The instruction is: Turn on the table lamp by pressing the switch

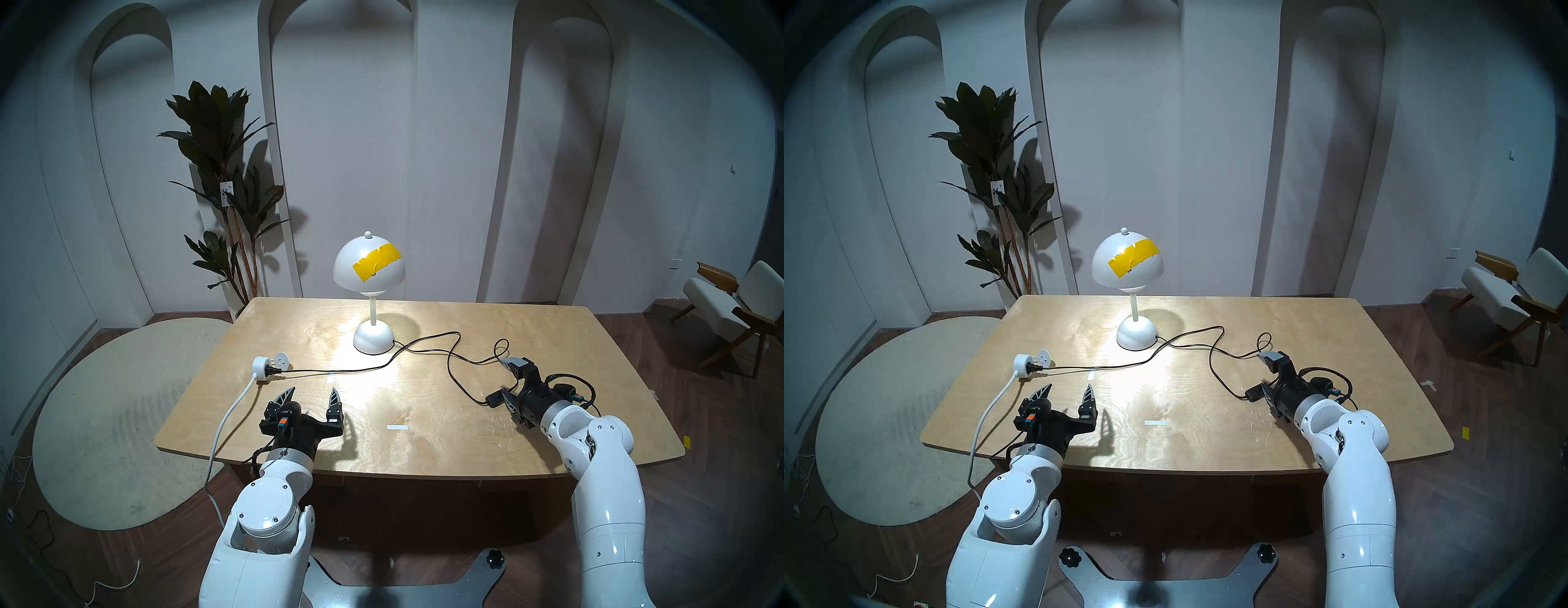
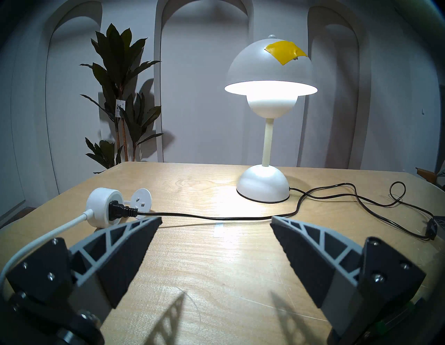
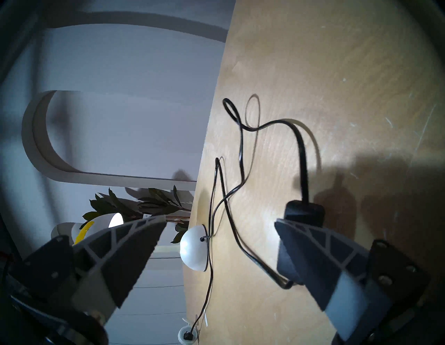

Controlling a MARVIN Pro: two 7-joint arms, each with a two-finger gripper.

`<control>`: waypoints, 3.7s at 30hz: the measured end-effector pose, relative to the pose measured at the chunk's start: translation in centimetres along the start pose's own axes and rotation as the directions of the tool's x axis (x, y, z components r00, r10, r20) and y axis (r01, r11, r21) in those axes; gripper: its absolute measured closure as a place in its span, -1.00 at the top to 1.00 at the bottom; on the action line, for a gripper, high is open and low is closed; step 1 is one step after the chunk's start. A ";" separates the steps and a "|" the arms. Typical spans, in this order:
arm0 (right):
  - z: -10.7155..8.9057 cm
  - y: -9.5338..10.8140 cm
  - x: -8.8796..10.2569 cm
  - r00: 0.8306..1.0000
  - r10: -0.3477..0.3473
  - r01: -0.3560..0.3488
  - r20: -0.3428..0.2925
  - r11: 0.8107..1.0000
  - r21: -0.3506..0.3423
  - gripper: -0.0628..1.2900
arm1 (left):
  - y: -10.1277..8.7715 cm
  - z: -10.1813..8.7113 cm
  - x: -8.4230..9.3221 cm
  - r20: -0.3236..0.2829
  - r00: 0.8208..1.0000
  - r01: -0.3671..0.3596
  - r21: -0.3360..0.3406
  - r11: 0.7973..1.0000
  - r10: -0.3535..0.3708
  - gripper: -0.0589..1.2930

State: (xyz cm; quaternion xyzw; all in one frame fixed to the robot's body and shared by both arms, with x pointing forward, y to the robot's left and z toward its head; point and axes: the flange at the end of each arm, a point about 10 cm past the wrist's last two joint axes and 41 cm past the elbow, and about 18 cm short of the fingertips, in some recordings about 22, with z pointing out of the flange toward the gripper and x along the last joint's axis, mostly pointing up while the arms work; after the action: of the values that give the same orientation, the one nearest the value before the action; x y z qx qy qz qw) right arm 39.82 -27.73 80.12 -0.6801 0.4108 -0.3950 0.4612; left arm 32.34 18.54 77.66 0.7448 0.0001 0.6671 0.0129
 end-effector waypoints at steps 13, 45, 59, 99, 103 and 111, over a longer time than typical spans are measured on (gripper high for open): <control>-2.1 -7.8 4.8 0.957 -0.270 0.278 -0.104 0.957 0.081 0.90 | 0.0 0.0 -0.1 0.003 1.000 0.000 0.000 1.000 0.000 0.91; -7.5 -15.6 14.4 0.224 -0.965 0.849 -0.134 0.260 -0.460 0.90 | 0.0 0.0 -0.2 0.004 1.000 0.000 0.000 1.000 0.000 0.91; -7.3 -14.3 14.7 -0.003 -0.998 0.901 -0.064 0.025 -0.434 0.90 | 0.0 0.0 -0.1 0.003 1.000 0.000 0.000 1.000 0.000 0.91; -3.6 -12.2 14.6 0.135 -0.973 0.893 -0.186 0.201 -0.402 0.90 | 0.0 0.0 -0.1 0.003 1.000 0.000 0.000 1.000 0.000 0.91; -3.7 -12.4 14.7 0.133 -0.973 0.895 -0.191 0.201 -0.399 0.90 | 0.0 0.0 -0.1 0.003 1.000 0.000 0.000 1.000 0.000 0.91; -3.7 -12.5 14.8 0.131 -0.972 0.895 -0.194 0.200 -0.398 0.90 | 0.0 0.0 -0.1 0.002 1.000 0.000 0.000 1.000 0.000 0.91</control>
State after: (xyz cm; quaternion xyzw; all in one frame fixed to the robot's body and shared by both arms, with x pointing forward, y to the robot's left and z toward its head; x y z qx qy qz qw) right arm 44.04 -39.52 95.30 -0.7253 0.0136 -0.6864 -0.0513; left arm 32.32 18.54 77.56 0.7456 0.0000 0.6662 0.0128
